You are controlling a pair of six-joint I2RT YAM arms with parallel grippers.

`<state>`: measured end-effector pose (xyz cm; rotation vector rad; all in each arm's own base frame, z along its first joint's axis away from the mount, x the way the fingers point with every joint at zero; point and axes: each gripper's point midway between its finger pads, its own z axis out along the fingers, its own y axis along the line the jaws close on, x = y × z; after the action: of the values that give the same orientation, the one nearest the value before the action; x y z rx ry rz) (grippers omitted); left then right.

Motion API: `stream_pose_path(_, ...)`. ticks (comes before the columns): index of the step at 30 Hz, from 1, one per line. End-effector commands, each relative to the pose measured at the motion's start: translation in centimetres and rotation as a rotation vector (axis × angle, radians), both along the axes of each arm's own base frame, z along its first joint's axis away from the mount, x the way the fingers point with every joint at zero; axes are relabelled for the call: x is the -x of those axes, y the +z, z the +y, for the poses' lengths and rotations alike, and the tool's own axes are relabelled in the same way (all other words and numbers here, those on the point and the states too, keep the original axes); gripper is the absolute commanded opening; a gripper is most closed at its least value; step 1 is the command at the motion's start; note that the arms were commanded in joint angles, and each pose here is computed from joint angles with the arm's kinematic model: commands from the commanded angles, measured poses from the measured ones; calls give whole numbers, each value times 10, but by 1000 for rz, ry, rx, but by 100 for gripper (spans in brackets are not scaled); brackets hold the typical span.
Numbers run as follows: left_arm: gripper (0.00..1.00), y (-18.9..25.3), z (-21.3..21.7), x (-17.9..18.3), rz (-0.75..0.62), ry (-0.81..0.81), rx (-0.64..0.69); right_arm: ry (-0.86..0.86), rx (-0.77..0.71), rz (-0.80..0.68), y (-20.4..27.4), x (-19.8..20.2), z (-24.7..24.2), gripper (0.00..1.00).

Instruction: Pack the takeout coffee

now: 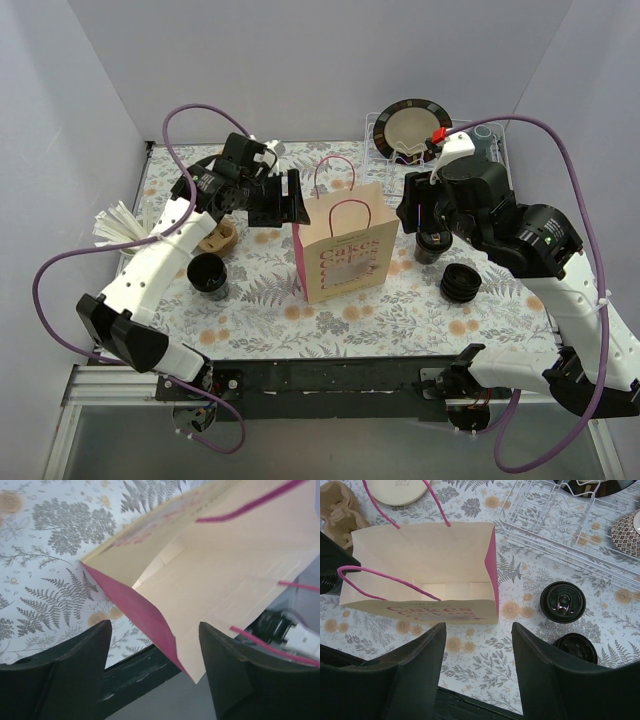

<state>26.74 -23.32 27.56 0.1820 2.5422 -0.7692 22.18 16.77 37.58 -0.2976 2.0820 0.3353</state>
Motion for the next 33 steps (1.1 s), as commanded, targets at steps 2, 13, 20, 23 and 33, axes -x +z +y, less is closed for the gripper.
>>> stream_pose_path(2, 91, 67, 33, -23, -210, 273, 35, 9, -37, -22, 11, 2, 2, 63)
stream_pose_path(13, 90, 65, 134, -57, -213, 880, -200, 41, -13, -11, 13, 5, 4, 62)
stream_pose_path(20, 93, 38, 173, -91, -293, 735, -391, 72, -25, 21, 6, 14, 5, 61)
stream_pose_path(23, 93, 35, 190, -98, -377, 628, -535, 106, -35, 63, 1, 25, 7, 61)
stream_pose_path(33, 90, -26, 196, -130, -221, 731, -567, 147, -5, 150, -17, 40, 6, 59)
